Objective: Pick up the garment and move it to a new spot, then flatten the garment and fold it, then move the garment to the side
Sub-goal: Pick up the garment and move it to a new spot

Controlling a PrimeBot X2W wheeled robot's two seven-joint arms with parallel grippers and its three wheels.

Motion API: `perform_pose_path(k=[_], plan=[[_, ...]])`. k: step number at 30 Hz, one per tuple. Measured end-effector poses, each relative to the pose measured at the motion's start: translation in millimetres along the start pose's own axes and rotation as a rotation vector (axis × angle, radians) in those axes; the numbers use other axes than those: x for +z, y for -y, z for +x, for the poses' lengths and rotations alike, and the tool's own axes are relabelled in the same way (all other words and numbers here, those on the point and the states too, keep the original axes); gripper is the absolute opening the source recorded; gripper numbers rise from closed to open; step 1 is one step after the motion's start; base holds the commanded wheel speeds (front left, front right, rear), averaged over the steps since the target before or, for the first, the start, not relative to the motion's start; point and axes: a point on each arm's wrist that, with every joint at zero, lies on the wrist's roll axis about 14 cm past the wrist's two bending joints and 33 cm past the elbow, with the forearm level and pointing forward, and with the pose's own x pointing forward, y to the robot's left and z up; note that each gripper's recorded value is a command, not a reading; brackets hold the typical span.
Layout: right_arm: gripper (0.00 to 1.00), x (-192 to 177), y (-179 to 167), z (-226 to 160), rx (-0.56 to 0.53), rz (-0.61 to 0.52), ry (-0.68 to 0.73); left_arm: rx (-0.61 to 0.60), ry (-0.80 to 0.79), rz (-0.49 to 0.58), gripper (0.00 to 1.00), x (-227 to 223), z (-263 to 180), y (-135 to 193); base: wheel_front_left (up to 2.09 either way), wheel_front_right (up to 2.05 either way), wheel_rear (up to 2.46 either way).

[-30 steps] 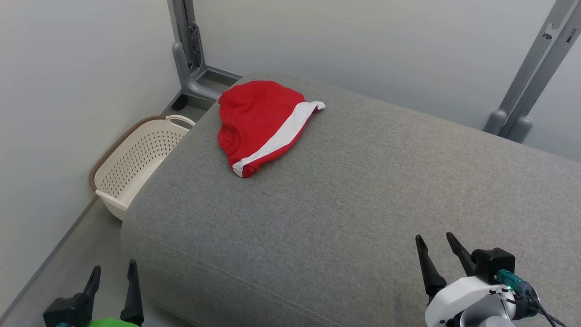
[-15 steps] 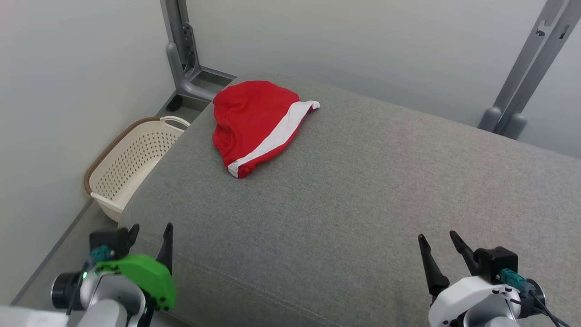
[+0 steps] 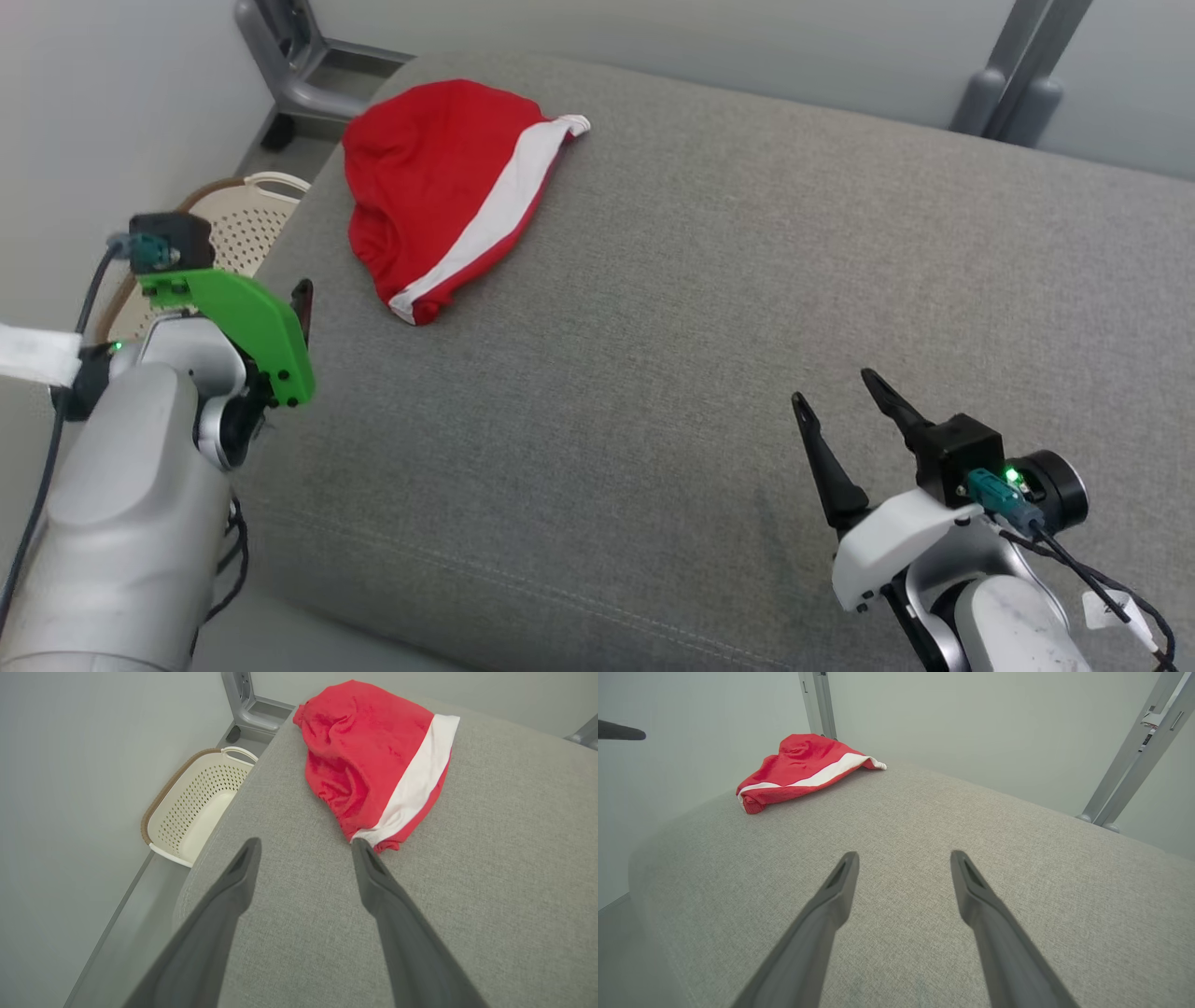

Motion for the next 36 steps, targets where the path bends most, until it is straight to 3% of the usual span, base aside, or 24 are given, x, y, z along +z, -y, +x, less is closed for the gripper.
perform_pose_path(k=[8, 15, 19, 28, 30, 31, 36], plan=[[1.00, -5.8, 20.3, 6.5, -0.037, -0.011, -0.029, -0.033, -0.087, 0.037, 1.00, 15.9, 55.3, 23.4, 0.00, 0.00, 0.00], [1.00, -24.2, 58.3, 4.7, -0.127, -0.009, -0.075, -0.048, -0.129, 0.075, 1.00, 9.0, 101.1, 42.7, 0.00, 0.00, 0.00], [1.00, -40.9, 72.9, 2.8, -0.158, -0.001, -0.112, -0.038, -0.206, 0.094, 1.00, -19.9, 122.1, 51.6, 0.00, 0.00, 0.00], [1.00, -68.0, 82.0, -0.9, -0.181, 0.032, -0.171, 0.064, -0.336, 0.144, 1.00, -60.5, 147.0, 37.3, 0.00, 0.00, 0.00], [1.00, -70.0, 83.8, -2.8, -0.187, 0.032, -0.177, 0.081, -0.354, 0.146, 0.24, -64.3, 148.7, 34.9, 0.00, 0.00, 0.00], [1.00, -70.5, 84.8, -3.9, -0.190, 0.032, -0.180, 0.081, -0.350, 0.147, 0.00, -63.8, 149.6, 35.3, 0.00, 0.00, 0.00], [1.00, -67.6, 85.0, -7.2, -0.197, 0.029, -0.173, 0.070, -0.285, 0.154, 0.00, -50.2, 148.6, 38.4, 0.00, 0.00, 0.00]])
